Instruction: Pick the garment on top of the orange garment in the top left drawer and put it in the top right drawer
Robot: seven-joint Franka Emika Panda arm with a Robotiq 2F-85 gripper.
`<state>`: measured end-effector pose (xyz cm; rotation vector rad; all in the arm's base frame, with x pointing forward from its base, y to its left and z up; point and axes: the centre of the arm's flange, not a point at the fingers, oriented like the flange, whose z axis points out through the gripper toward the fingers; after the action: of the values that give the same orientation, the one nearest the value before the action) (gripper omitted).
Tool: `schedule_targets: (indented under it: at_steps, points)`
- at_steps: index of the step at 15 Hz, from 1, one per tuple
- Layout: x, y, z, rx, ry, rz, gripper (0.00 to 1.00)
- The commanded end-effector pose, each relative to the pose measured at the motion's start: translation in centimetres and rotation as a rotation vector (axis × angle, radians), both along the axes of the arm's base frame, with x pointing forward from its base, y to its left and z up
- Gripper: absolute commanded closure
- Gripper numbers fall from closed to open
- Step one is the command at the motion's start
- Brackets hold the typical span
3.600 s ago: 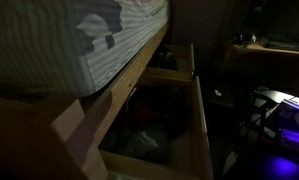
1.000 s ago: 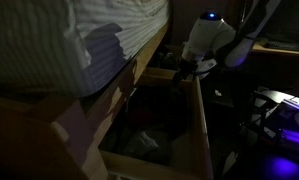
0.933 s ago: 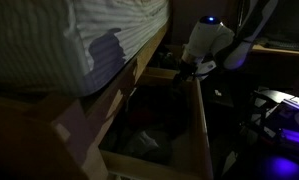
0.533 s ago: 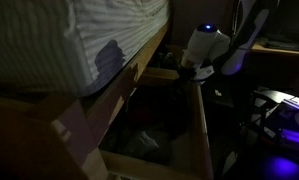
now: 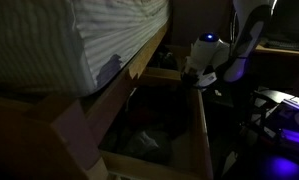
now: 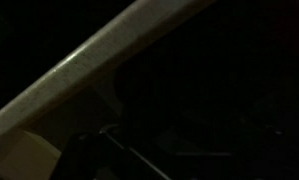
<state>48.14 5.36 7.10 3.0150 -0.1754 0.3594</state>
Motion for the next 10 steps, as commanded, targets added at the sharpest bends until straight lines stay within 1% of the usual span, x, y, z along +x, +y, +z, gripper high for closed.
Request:
schedule_targets:
  at_steps: [1, 2, 3, 4, 6, 7, 8, 9, 10]
  points:
    - [0.1, 0.0, 0.1, 0.001, -0.003, 0.001, 0.00]
    - [0.1, 0.1, 0.6, 0.021, -0.061, -0.016, 0.00]
    - [0.0, 0.0, 0.9, 0.047, -0.094, -0.030, 0.00]
    - [-0.1, -0.2, 1.3, 0.084, -0.117, -0.041, 0.00]
    - [-0.7, -0.6, 1.3, 0.115, -0.163, -0.050, 0.00]
    - [-1.0, -0.9, 1.2, 0.135, -0.159, -0.040, 0.00]
    - [1.0, -1.0, 1.3, 0.141, -0.153, -0.043, 0.00]
    - [0.9, -1.2, 1.1, 0.151, -0.139, -0.031, 0.00]
    - [1.2, -1.3, 0.9, 0.166, -0.128, -0.043, 0.19]
